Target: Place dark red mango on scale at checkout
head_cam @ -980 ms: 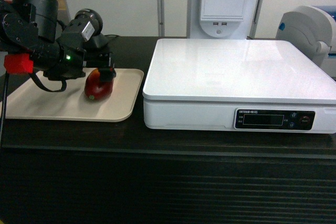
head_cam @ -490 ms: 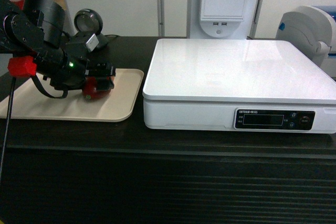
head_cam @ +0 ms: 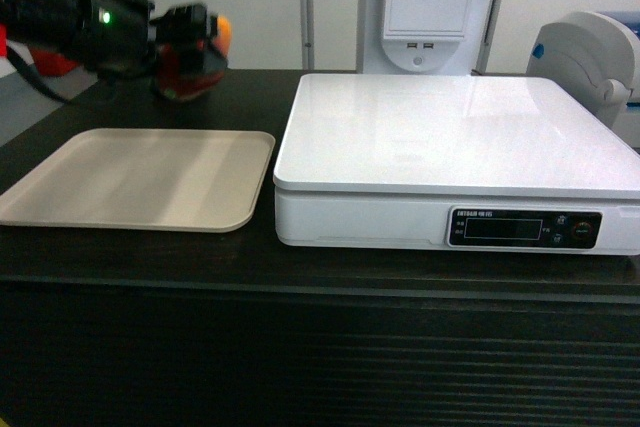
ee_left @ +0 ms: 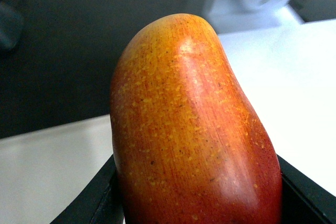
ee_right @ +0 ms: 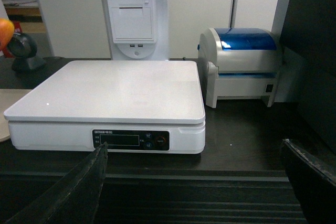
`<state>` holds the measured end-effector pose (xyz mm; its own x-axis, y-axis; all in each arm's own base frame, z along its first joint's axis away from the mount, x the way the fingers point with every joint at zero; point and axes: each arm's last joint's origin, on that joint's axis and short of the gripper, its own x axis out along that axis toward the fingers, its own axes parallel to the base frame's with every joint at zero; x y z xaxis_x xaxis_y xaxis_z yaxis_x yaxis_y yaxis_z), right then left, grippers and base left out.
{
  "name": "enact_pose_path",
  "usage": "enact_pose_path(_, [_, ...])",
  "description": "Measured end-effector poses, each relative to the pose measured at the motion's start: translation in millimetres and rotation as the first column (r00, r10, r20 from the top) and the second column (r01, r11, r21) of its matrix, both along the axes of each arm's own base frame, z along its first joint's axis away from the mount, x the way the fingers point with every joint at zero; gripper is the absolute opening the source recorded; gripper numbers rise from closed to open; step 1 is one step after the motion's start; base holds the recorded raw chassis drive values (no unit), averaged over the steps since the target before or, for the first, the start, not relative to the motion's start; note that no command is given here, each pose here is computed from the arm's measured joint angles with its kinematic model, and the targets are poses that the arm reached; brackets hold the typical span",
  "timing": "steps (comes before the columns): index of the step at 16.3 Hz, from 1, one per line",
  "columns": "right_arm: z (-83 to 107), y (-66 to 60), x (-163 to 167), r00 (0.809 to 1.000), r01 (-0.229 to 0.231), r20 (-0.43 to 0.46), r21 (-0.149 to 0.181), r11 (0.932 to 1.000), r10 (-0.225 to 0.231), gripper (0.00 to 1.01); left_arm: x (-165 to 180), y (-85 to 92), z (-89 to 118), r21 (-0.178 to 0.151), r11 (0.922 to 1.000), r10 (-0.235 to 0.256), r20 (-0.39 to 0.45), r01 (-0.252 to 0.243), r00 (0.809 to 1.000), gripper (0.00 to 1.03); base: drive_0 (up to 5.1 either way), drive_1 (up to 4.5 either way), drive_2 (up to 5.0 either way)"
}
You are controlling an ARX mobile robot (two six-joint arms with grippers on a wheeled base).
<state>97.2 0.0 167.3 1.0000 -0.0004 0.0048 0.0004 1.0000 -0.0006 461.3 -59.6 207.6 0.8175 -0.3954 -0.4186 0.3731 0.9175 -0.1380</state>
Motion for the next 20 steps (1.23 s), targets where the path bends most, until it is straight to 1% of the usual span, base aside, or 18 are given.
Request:
enact_pose_path(1, [0.0,0.0,0.0,1.0,0.0,0.0,0.0,1.0,0.0,0.98,-11.7,-21.7,21.3,-0.026,0.9981,-0.055,0.054,0.057,0.997,0.63,0.0,0.0,0.0])
enact_pose_path(2, [0.0,0.0,0.0,1.0,0.0,0.0,0.0,1.0,0.0,0.98,-20.5,-43.2,30.5,-0.034,0.9939,-0.102,0.077,0.105,0.992,0.63,0.0,0.0,0.0])
enact_pose_path(3, [0.0,0.0,0.0,1.0,0.0,0.0,0.0,1.0,0.0,0.98,-22.9,-50.4,31.9,-0.036,0.9919,-0.119,0.082,0.122,0.99,0.63,0.0,0.0,0.0])
enact_pose_path(5, [0.0,0.0,0.0,1.0,0.0,0.0,0.0,1.0,0.0,0.98,-27.7,-67.5,32.2,-0.037,0.9866,-0.155,0.085,0.159,0.984,0.63,0.0,0.0,0.0])
enact_pose_path(7, [0.0,0.0,0.0,1.0,0.0,0.0,0.0,1.0,0.0,0.98,-31.2,-80.8,30.5,-0.035,0.9828,-0.178,0.081,0.181,0.981,0.63,0.0,0.0,0.0])
enact_pose_path(8, [0.0,0.0,0.0,1.0,0.0,0.0,0.0,1.0,0.0,0.98,-33.7,-91.0,28.3,-0.039,0.9798,-0.193,0.073,0.196,0.978,0.63,0.0,0.0,0.0])
enact_pose_path(10, [0.0,0.0,0.0,1.0,0.0,0.0,0.0,1.0,0.0,0.98,-37.5,-121.9,20.9,-0.047,0.9678,-0.245,0.05,0.247,0.968,0.63,0.0,0.0,0.0])
enact_pose_path(11, [0.0,0.0,0.0,1.0,0.0,0.0,0.0,1.0,0.0,0.98,-38.3,-143.8,17.4,-0.052,0.96,-0.273,0.038,0.275,0.961,0.63,0.0,0.0,0.0])
enact_pose_path(12, [0.0,0.0,0.0,1.0,0.0,0.0,0.0,1.0,0.0,0.98,-38.4,-163.5,12.3,-0.053,0.9555,-0.29,0.021,0.29,0.957,0.63,0.0,0.0,0.0])
enact_pose_path(13, [0.0,0.0,0.0,1.0,0.0,0.0,0.0,1.0,0.0,0.98,-36.6,-175.0,8.4,-0.064,0.9545,-0.291,0.009,0.291,0.957,0.63,0.0,0.0,0.0])
enact_pose_path(14, [0.0,0.0,0.0,1.0,0.0,0.0,0.0,1.0,0.0,0.98,-32.1,-190.0,4.4,-0.075,0.956,-0.284,-0.002,0.284,0.959,0.63,0.0,0.0,0.0])
enact_pose_path(15, [0.0,0.0,0.0,1.0,0.0,0.0,0.0,1.0,0.0,0.98,-28.1,-203.9,-0.4,-0.089,0.9576,-0.278,-0.032,0.274,0.96,0.63,0.0,0.0,0.0])
enact_pose_path(16, [0.0,0.0,0.0,1.0,0.0,0.0,0.0,1.0,0.0,0.98,-25.0,-211.7,-4.0,-0.097,0.9604,-0.267,-0.058,0.261,0.962,0.63,0.0,0.0,0.0])
enact_pose_path(18, [0.0,0.0,0.0,1.0,0.0,0.0,0.0,1.0,0.0,0.98,-16.9,-222.7,-7.4,-0.101,0.9711,-0.226,-0.099,0.217,0.969,0.63,0.0,0.0,0.0])
enact_pose_path(20, [0.0,0.0,0.0,1.0,0.0,0.0,0.0,1.0,0.0,0.98,-6.3,-227.6,-11.0,-0.093,0.9857,-0.153,-0.143,0.141,0.978,0.63,0.0,0.0,0.0])
